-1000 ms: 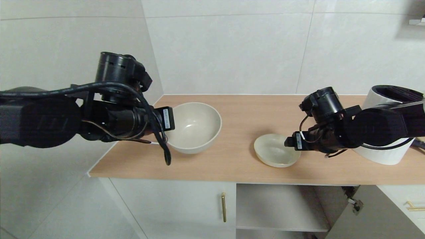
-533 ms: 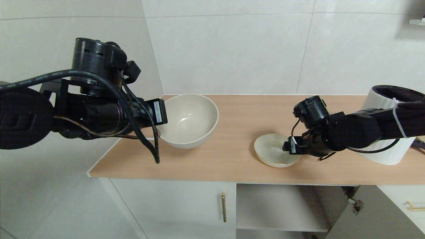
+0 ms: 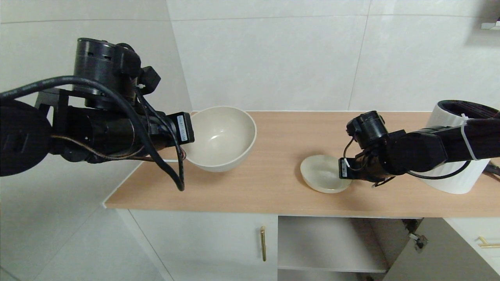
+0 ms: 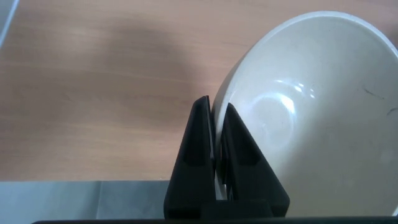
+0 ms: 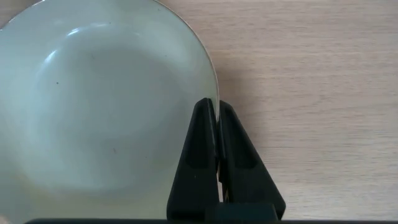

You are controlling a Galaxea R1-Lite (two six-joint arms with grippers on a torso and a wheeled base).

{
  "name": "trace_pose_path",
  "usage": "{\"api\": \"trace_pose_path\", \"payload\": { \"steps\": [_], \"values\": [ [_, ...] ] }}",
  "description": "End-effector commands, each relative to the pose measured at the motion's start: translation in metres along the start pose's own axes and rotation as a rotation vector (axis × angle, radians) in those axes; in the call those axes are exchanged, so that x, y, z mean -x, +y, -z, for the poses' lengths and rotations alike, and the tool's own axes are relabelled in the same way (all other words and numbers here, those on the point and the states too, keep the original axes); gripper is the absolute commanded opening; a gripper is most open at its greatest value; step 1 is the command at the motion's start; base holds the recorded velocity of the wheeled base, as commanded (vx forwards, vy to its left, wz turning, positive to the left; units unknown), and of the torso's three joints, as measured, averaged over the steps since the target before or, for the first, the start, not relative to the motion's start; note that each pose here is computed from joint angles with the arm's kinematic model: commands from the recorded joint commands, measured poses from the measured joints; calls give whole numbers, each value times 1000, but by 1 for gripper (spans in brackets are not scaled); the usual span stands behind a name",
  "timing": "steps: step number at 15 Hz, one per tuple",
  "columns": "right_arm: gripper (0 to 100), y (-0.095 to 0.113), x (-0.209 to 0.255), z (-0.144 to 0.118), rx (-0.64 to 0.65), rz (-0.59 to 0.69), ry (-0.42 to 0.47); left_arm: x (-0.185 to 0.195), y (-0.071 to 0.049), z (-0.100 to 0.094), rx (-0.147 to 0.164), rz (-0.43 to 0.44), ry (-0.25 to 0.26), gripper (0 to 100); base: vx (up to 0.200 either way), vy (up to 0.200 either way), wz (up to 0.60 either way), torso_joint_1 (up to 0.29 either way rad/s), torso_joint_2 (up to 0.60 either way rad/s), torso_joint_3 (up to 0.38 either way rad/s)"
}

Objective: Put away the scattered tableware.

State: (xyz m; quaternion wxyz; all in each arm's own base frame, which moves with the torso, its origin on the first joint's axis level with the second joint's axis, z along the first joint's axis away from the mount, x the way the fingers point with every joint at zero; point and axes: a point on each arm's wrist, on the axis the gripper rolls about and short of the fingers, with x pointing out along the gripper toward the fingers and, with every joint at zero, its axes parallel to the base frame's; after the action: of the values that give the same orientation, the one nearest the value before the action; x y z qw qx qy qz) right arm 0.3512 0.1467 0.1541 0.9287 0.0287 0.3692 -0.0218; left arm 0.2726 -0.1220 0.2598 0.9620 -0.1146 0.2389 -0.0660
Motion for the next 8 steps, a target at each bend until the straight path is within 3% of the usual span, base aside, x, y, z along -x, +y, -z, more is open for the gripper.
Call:
{"api": "trace_pose_path", "payload": {
  "steps": [1, 6, 8],
  "values": [
    [0, -4, 20, -8, -18, -21, -40, 5, 2, 1, -1, 0, -2, 0, 0, 0, 0, 0, 0, 0],
    [0, -29, 120, -6, -39, -181, -139, 24, 9, 12, -6, 1, 7, 0, 0, 0, 0, 0, 0, 0],
    [0, -29, 141, 11, 0, -211, -101, 35, 12, 22, -14, 7, 25, 0, 0, 0, 0, 0, 0, 0]
  ]
}}
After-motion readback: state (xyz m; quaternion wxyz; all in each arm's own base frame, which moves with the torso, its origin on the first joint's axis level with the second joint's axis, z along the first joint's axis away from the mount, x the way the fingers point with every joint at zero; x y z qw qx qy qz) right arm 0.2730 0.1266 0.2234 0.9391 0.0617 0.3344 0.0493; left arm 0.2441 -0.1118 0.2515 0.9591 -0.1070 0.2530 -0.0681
